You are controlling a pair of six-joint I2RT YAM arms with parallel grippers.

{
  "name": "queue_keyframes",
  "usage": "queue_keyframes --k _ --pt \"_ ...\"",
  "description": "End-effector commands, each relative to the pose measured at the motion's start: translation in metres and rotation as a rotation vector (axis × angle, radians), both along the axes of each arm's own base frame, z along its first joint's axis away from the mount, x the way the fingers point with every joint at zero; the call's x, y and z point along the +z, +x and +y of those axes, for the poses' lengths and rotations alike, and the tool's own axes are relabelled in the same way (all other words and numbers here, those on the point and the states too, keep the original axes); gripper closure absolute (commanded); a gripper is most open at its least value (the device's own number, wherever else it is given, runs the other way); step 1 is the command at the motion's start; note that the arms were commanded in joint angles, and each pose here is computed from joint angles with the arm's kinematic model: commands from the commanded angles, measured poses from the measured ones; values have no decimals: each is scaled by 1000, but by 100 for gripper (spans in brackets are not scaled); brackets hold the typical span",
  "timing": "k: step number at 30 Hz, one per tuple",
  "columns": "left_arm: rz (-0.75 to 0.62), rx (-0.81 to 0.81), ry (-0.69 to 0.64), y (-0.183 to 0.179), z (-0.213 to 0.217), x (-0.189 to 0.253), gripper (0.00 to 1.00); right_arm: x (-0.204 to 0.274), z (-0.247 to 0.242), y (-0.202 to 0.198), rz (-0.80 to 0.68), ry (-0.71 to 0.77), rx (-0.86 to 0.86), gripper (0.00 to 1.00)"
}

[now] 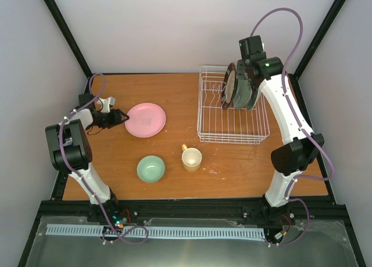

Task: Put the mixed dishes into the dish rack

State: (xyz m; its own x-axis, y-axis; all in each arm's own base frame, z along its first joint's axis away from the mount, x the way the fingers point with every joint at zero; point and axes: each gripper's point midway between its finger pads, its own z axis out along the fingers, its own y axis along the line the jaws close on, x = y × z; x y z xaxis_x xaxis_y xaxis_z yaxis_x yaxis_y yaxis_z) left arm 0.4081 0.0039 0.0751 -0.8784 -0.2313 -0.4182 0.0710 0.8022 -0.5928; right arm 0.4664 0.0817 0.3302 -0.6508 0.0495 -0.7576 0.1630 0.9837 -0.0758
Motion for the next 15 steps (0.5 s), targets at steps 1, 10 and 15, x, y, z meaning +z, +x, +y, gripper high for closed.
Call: queue_keyframes --k 1,10,15 --pt "-64 3 52 13 9 15 47 8 3 -3 -27 34 13 51" --pt "-27 29 61 19 15 -9 47 10 3 -3 -31 31 16 51" --pt "-21 30 61 29 18 -13 48 12 4 -2 -34 32 20 51"
